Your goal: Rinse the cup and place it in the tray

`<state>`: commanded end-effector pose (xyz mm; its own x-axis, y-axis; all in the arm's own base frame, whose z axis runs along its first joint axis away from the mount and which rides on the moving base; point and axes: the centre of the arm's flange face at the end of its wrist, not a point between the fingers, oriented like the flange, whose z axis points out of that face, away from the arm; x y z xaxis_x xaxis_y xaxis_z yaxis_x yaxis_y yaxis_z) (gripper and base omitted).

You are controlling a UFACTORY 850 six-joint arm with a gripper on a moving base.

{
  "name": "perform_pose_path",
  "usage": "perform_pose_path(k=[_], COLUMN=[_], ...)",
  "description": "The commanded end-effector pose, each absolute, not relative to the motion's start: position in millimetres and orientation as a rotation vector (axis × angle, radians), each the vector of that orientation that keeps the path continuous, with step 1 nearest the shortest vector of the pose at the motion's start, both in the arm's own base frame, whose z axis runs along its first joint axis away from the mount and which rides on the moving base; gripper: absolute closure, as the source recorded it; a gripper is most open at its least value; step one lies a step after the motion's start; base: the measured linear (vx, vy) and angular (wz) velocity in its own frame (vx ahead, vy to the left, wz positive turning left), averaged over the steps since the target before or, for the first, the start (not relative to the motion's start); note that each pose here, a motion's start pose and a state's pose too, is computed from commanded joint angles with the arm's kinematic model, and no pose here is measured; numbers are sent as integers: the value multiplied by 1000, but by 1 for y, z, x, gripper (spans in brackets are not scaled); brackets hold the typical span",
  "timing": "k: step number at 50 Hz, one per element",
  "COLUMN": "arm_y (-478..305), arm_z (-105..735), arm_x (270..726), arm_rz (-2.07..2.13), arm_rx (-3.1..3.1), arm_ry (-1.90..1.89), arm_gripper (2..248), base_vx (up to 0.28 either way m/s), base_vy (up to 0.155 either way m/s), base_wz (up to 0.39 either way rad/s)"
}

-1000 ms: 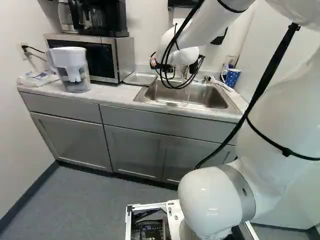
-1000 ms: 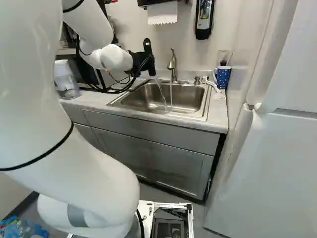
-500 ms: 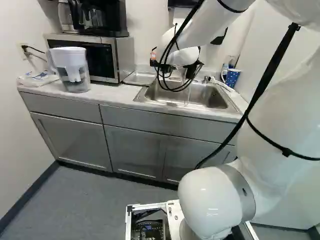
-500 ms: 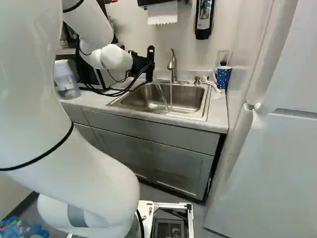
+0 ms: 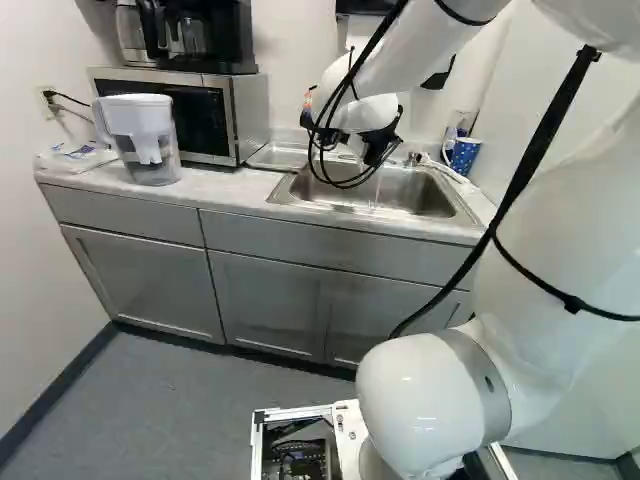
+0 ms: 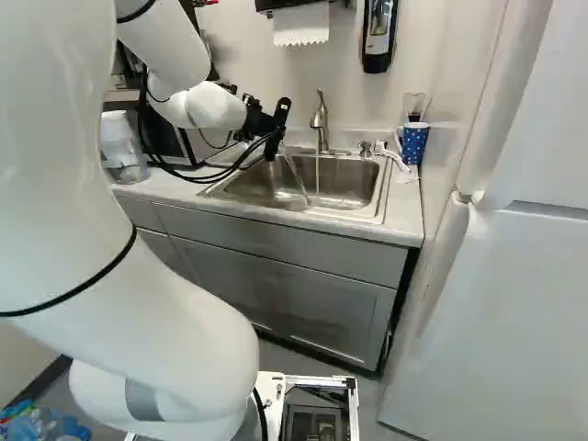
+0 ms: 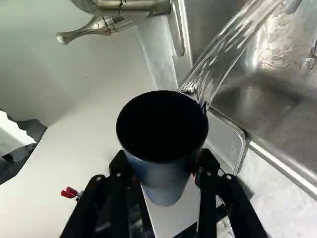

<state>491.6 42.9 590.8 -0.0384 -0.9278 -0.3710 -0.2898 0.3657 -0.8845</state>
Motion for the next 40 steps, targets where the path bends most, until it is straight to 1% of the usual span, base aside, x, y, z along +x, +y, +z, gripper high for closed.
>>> perform_pose_path(k=[40], arm_y=[43], arm_z=[591], arm_x=[492], arm_rz=[-751], arm_rx=[-1128], arm_ry=[1563], arm_gripper=[124], base_vx=[0], base_vy=[0], base_wz=[0])
